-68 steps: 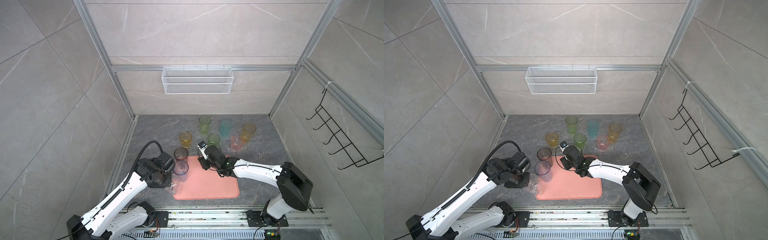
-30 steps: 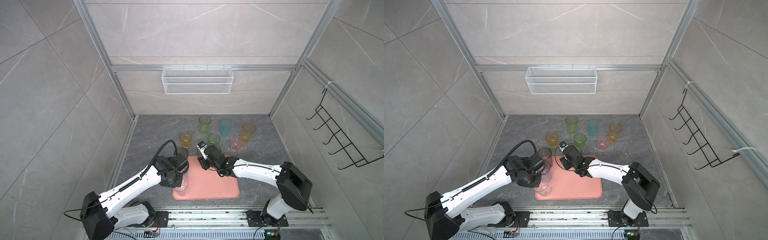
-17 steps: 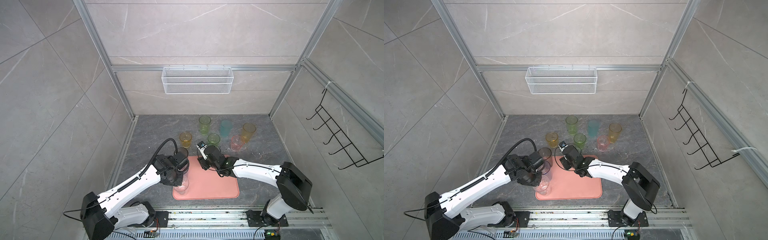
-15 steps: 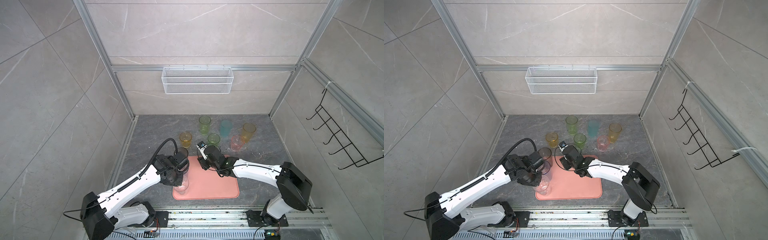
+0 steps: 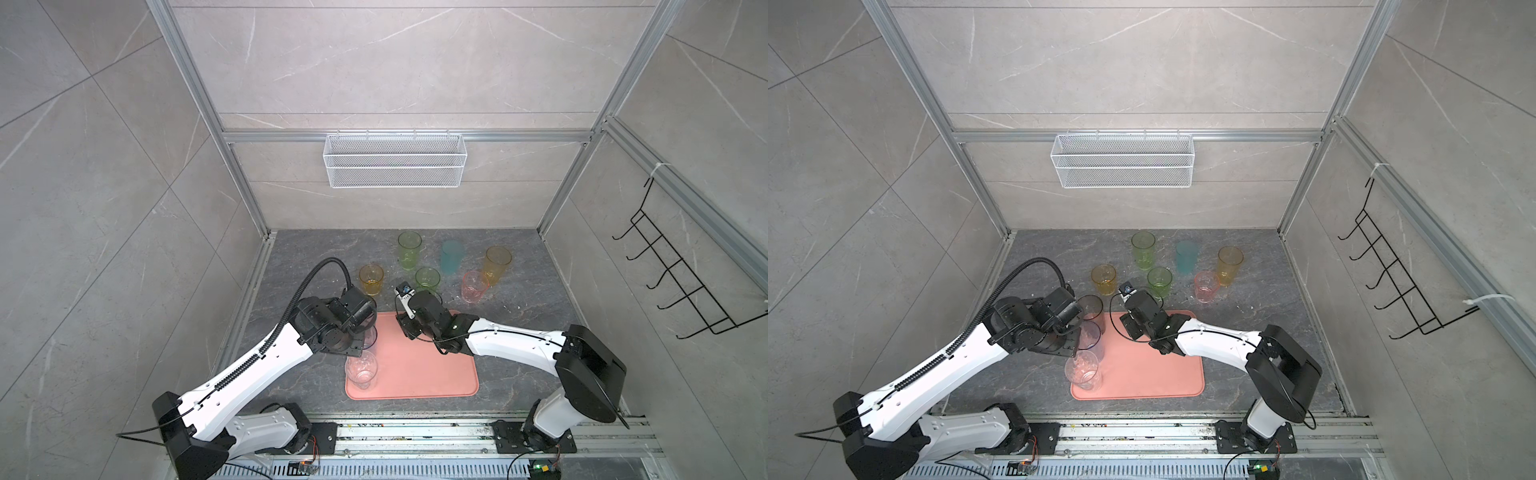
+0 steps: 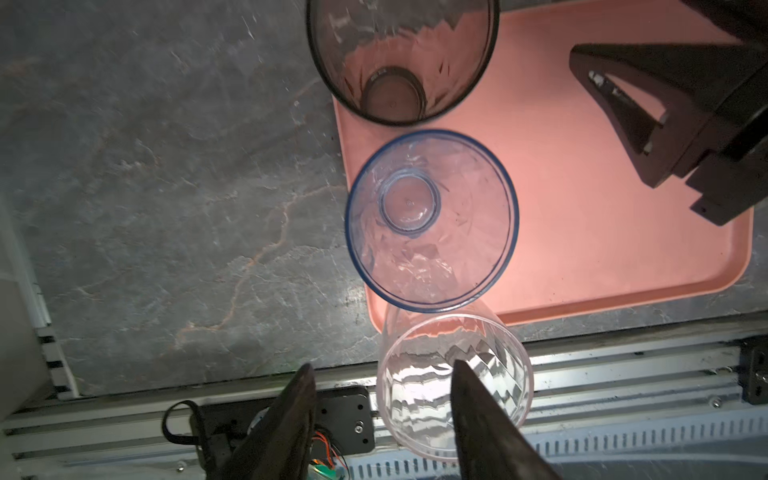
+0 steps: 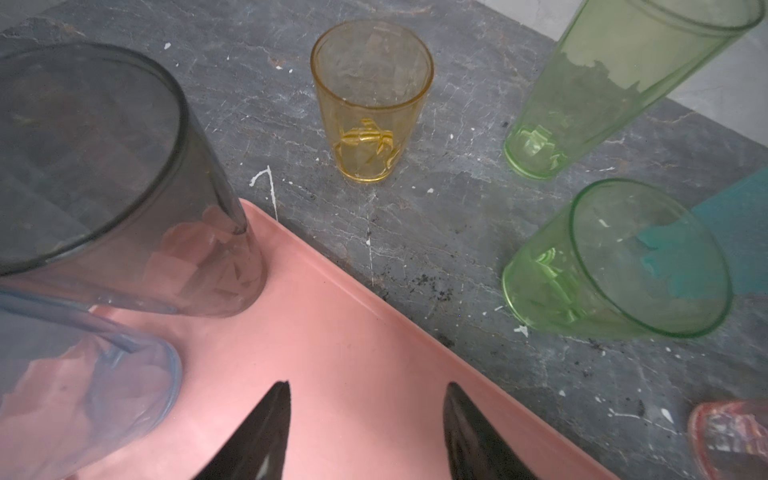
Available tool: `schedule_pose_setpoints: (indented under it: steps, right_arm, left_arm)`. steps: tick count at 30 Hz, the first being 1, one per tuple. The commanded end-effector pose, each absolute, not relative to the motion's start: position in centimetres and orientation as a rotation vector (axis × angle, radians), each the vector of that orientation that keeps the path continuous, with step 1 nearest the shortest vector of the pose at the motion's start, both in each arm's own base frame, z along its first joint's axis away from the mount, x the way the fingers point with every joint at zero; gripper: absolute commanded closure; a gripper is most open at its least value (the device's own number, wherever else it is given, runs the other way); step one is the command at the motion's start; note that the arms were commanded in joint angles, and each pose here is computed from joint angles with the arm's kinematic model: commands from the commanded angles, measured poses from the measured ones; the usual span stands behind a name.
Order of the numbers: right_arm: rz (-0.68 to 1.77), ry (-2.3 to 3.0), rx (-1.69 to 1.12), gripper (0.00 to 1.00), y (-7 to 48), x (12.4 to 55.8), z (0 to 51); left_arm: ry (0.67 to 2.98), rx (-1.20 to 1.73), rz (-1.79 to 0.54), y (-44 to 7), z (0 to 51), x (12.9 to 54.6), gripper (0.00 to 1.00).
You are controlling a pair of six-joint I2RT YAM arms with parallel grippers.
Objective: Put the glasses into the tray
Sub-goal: 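Open the left gripper and raise it while the right gripper lifts off the tray, then move the right gripper over the light green cup farthest from the robot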
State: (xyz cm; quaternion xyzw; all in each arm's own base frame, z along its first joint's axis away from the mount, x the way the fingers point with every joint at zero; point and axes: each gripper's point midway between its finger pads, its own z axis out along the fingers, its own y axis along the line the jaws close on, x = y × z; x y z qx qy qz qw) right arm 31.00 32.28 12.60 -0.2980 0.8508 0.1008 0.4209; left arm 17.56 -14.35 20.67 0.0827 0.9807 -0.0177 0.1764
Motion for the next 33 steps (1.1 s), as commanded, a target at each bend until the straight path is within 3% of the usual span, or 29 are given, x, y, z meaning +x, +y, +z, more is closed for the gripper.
schedule_pose_setpoints:
  steps: [1, 5, 10, 20, 29, 33]
  right_arm:
    - [0.212, 2.069, -0.709, 0.38, 31.0, 31.0, 15.2]
    - [0.164, 2.049, -0.683, 0.36, 30.0, 31.2, 17.1]
    - [0.095, 2.054, -0.643, 0.34, 28.6, 31.5, 19.3]
    - [-0.085, 2.035, -0.51, 0.13, 26.6, 34.1, 24.8]
    - [-0.072, 2.029, -0.357, 0.09, 26.9, 38.6, 29.2]
    - [0.032, 2.061, -0.251, 0.09, 26.5, 41.1, 30.2]
  left_arm:
    - [2.673, 0.241, 0.093, -12.3, 23.5, 18.8, 0.39]
    - [2.54, 0.233, 0.207, -10.8, 26.4, 20.7, 0.26]
    - [2.363, 0.191, 0.294, -8.8, 29.6, 22.8, 0.01]
    - [2.274, -0.023, 0.274, -2.4, 29.8, 27.4, 0.0]
    - [2.323, 0.028, 0.338, -1.8, 27.2, 30.1, 0.0]
    - [2.326, -0.034, 0.239, -2.7, 25.6, 30.5, 0.0]
